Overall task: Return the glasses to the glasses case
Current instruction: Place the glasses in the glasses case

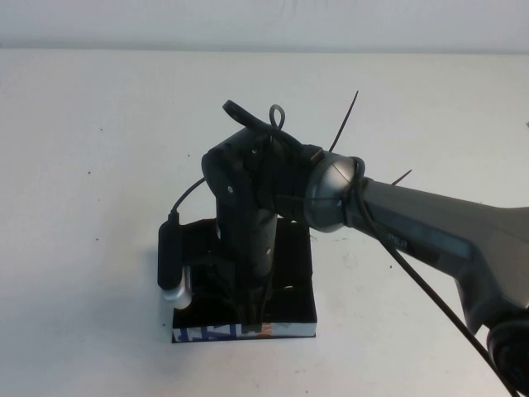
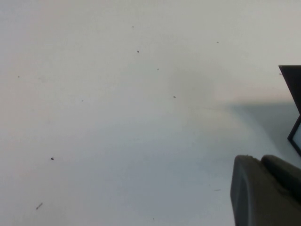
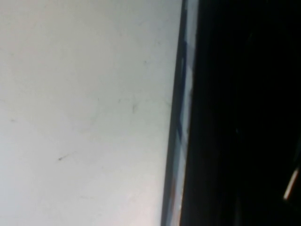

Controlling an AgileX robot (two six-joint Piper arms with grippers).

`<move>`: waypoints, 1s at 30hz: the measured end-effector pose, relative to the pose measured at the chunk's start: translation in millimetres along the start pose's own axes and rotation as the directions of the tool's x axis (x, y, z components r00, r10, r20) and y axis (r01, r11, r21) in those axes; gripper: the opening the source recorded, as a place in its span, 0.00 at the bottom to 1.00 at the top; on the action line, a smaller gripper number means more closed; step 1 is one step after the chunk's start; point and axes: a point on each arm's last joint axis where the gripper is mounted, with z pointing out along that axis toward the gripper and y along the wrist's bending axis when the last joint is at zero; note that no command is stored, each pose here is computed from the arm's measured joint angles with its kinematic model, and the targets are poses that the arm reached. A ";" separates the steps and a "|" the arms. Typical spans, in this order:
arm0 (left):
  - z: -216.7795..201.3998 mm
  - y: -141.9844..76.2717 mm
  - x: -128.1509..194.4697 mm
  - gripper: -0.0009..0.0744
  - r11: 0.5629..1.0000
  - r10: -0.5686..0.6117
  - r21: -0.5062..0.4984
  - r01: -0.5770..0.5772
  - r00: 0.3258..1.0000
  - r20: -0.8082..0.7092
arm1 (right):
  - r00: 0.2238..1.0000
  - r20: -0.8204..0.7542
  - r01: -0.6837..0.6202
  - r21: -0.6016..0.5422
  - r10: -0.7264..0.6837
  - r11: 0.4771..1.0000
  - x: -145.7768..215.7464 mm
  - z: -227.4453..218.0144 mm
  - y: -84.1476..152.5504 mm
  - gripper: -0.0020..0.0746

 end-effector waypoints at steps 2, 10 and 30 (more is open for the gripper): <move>0.0 0.0 0.0 0.01 1.000 0.000 0.000 0.000 1.000 0.000 | 1.000 -0.001 0.000 -0.001 0.000 1.000 0.2 0.5 0.2 0.12; 0.0 0.0 0.0 0.01 1.000 0.000 0.000 0.000 1.000 0.000 | 1.000 -0.024 0.001 -0.013 -0.001 1.000 4.5 8.1 3.0 0.12; 0.0 0.0 0.0 0.01 1.000 0.000 0.000 0.000 1.000 0.000 | 0.999 -0.007 -0.042 0.036 0.042 0.998 1.5 -8.0 -1.6 0.42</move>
